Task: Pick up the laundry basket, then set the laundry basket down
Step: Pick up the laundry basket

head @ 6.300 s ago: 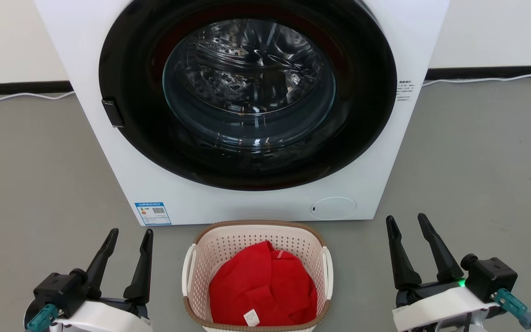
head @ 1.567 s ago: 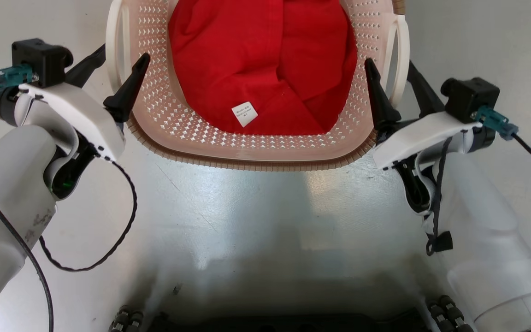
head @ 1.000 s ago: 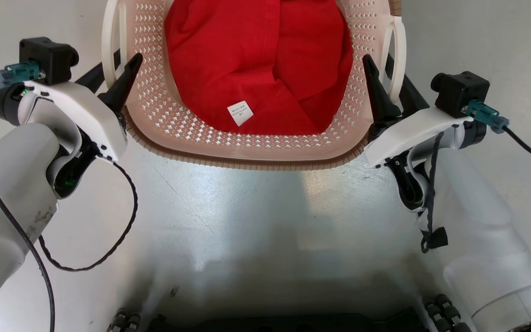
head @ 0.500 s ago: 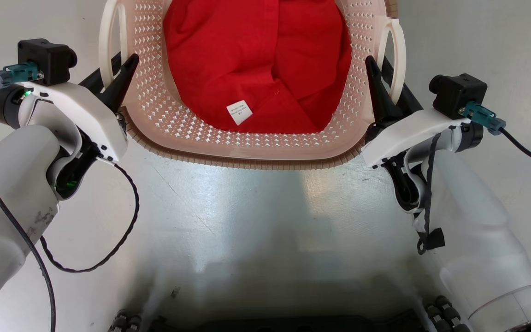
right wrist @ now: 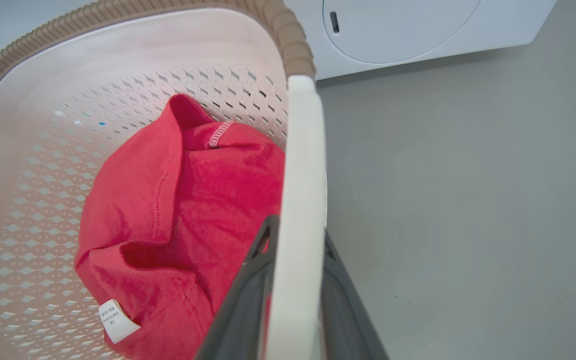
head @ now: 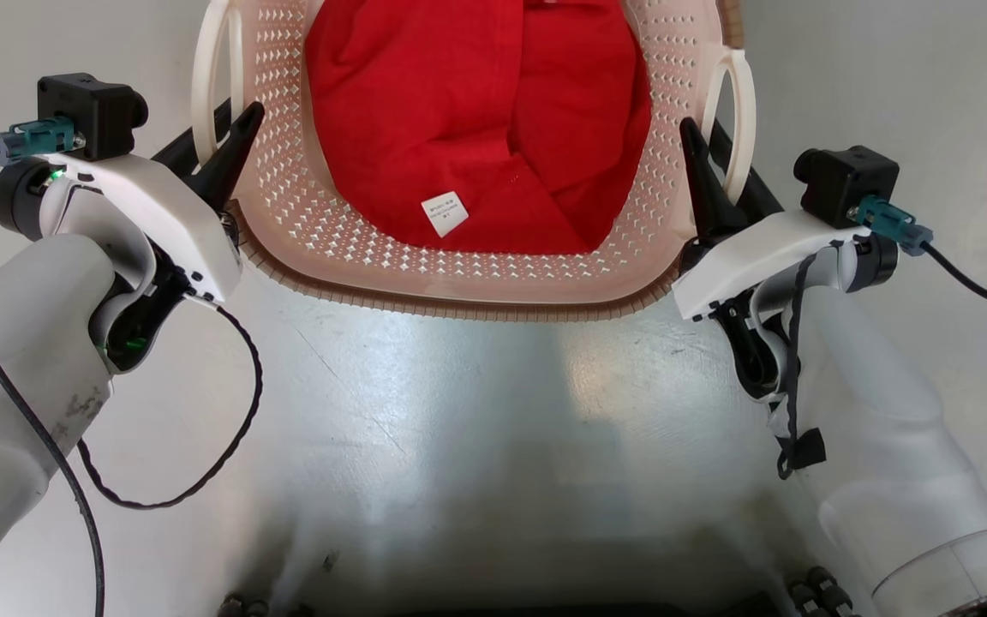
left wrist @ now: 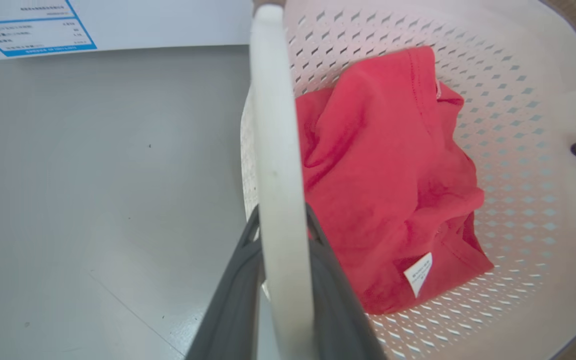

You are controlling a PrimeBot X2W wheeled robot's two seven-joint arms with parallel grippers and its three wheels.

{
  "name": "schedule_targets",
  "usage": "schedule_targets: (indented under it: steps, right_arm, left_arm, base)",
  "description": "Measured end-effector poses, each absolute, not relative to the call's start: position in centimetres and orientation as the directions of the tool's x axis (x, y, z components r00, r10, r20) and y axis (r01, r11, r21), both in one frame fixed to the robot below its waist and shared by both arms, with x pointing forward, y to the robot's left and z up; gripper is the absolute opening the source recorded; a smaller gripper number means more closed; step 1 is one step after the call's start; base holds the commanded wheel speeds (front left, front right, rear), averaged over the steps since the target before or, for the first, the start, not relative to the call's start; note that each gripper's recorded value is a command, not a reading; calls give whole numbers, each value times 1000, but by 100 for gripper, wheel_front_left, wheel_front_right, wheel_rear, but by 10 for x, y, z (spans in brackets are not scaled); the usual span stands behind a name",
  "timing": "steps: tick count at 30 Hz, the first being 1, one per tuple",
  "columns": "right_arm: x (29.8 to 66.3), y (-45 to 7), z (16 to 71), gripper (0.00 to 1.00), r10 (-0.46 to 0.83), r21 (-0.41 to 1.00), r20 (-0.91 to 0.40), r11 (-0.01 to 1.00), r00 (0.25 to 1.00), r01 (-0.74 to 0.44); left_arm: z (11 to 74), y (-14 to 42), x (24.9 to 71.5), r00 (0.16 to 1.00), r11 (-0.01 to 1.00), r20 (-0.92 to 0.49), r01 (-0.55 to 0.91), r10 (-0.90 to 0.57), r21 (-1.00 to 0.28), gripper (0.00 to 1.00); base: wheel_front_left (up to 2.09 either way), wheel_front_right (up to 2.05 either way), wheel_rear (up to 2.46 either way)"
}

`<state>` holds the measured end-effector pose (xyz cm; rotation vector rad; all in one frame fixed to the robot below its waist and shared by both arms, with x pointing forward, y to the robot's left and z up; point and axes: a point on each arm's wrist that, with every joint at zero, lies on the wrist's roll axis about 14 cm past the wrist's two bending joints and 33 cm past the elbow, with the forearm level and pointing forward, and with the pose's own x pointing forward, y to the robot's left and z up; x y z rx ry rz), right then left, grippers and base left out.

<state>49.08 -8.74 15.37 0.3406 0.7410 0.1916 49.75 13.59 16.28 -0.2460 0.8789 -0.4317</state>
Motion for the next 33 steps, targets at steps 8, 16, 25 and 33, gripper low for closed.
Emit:
schedule_targets:
  steps: [8, 16, 25, 33]
  right_arm:
    - [492, -85, 175, 0, 299, 371, -616, 926, 729, -66]
    - [491, -84, 197, 0, 308, 362, -608, 928, 732, -90]
    - [498, -83, 233, 0, 317, 349, -574, 929, 755, -125]
    - [493, -88, 260, 0, 306, 335, -566, 934, 766, -126]
  left_arm:
    - [187, 137, 498, 583, 888, -672, 259, -457, -380, 0]
    - [207, 136, 489, 587, 888, -669, 251, -457, -385, 0]
    - [228, 135, 474, 587, 893, -674, 261, -449, -367, 0]
    - [249, 127, 463, 592, 890, -666, 270, -455, -367, 0]
  base:
    - [0, 0, 0]
    - [0, 0, 0]
    - [0, 0, 0]
    - [0, 0, 0]
